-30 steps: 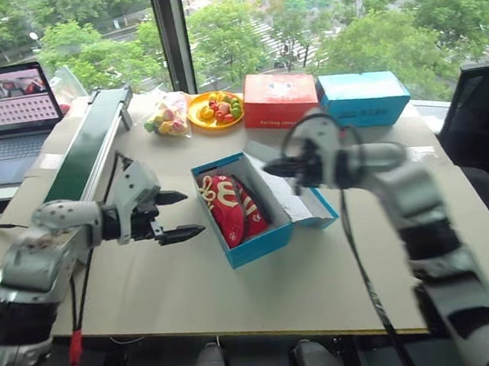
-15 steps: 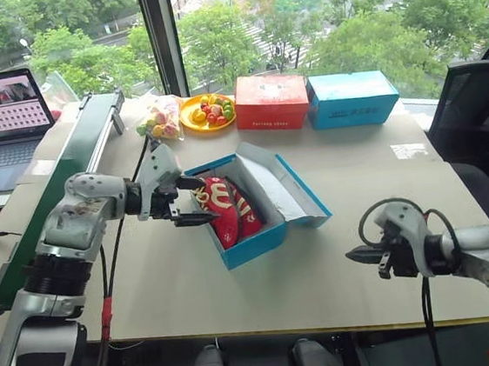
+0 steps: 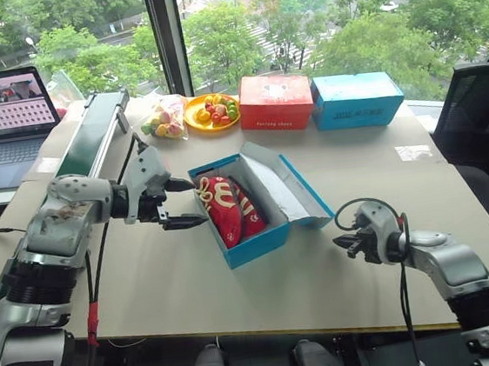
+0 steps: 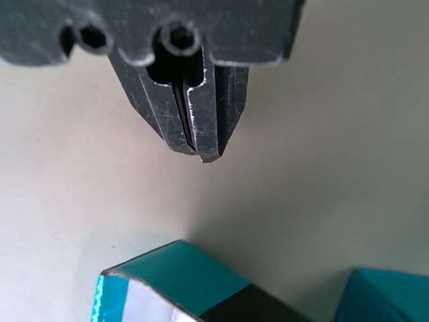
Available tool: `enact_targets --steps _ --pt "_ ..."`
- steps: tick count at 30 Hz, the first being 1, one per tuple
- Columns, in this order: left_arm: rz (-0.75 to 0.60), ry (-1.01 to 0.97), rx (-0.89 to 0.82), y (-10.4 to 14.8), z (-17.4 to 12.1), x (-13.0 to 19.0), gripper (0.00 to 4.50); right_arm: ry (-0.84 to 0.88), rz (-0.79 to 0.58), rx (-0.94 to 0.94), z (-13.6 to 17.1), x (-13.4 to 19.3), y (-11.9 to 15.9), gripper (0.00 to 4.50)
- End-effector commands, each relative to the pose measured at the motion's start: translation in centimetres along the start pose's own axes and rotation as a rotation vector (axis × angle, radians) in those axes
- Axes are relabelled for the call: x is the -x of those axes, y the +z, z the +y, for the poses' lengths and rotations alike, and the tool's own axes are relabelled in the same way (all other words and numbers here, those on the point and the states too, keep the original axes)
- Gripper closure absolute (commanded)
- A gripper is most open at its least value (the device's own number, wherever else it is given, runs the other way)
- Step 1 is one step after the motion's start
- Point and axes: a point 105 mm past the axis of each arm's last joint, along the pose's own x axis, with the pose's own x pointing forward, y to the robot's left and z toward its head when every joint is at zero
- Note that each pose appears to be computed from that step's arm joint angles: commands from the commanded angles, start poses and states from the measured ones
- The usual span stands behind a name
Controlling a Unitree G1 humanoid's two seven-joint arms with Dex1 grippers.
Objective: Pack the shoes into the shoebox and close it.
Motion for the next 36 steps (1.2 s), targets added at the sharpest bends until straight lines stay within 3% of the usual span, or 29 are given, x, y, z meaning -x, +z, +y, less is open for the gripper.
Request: enact_targets --steps 1,11,15,18,20,23,27,30,36 --pt "-0.010 0.053 -0.038 1.1 0.5 1.6 0.00 0.087 -0.061 0.000 1.6 -1.1 1.0 4.45" --pt "0.015 0.078 -0.028 0.7 -0.1 2.6 0.00 0.083 -0.183 -0.110 2.2 -5.2 2.5 4.45" --pt "0.017 0.106 -0.013 0.8 -0.1 3.2 0.00 -0.004 -0.336 -0.231 0.6 -6.0 4.0 4.45" --pt "0.019 0.123 0.006 0.6 -0.2 4.1 0.00 -0.001 -0.532 -0.378 -0.4 -4.9 6.4 4.45" --pt "0.034 0.113 0.039 0.0 -0.8 4.8 0.00 0.173 -0.629 -0.414 1.4 -3.3 8.8 4.45" --pt "0.080 -0.034 0.062 -1.0 -4.1 5.4 0.00 0.374 -0.723 -0.438 3.7 -0.7 12.1 4.45" --pt "0.094 -0.029 0.111 -1.8 -5.4 5.9 0.00 0.605 -0.726 -0.309 8.1 2.7 15.7 4.45" --pt "0.098 0.002 0.124 -2.1 -5.6 6.0 0.00 0.737 -0.668 -0.212 11.8 3.8 16.8 4.45" --pt "0.094 0.043 0.141 -2.2 -6.1 6.5 0.00 0.732 -0.522 -0.047 14.6 1.6 16.7 4.45"
